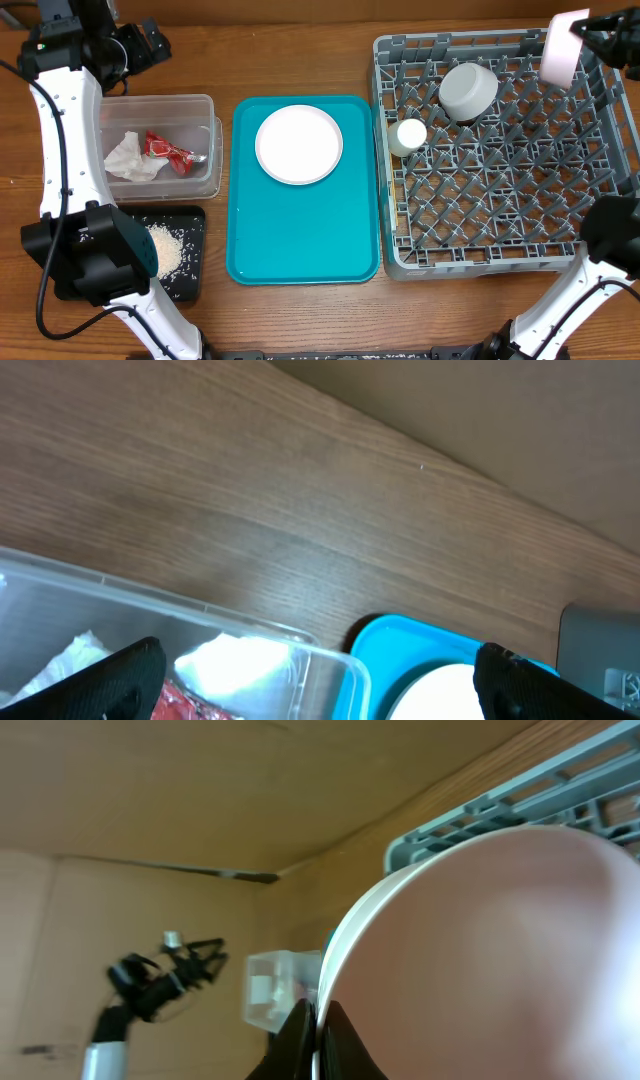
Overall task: Sort waste into correct bins and load items into the dishwasher
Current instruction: 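Lift the pink-rimmed plate with the right gripper and carry it to the rack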
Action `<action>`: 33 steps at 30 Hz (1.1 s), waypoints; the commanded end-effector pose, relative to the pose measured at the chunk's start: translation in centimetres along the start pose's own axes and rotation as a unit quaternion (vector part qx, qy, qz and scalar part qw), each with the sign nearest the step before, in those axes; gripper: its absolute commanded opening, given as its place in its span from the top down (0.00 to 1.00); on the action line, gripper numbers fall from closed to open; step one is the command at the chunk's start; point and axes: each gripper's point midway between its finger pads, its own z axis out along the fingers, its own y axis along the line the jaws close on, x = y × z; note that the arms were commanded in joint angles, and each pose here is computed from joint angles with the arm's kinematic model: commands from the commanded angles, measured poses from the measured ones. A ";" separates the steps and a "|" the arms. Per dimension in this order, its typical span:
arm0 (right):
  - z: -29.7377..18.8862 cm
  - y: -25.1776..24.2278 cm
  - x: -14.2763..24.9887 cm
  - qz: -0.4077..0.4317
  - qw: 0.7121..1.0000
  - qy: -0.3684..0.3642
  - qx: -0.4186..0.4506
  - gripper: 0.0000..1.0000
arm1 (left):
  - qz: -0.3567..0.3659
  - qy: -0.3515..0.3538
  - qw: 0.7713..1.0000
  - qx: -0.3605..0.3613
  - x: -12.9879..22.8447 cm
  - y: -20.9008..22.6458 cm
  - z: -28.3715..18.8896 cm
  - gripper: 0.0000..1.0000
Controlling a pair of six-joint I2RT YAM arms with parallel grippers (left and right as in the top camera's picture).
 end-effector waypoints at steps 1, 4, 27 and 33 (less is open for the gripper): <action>-1.1 2.6 0.2 0.037 0.998 -0.006 -0.043 0.96 | -0.004 -0.003 1.000 -0.005 -0.3 0.2 -0.2 0.00; -2.0 4.7 0.9 0.022 0.999 -0.016 -0.043 0.96 | -0.005 0.002 1.000 -0.006 -0.1 0.2 -0.2 0.00; -10.3 13.9 8.2 -0.067 0.965 -0.184 0.174 0.96 | -0.005 0.001 1.000 -0.006 -0.1 0.2 -0.2 0.00; -6.6 12.3 9.5 -0.041 0.966 -0.137 0.216 0.96 | -0.005 0.001 1.000 -0.006 -0.1 0.2 -0.2 0.00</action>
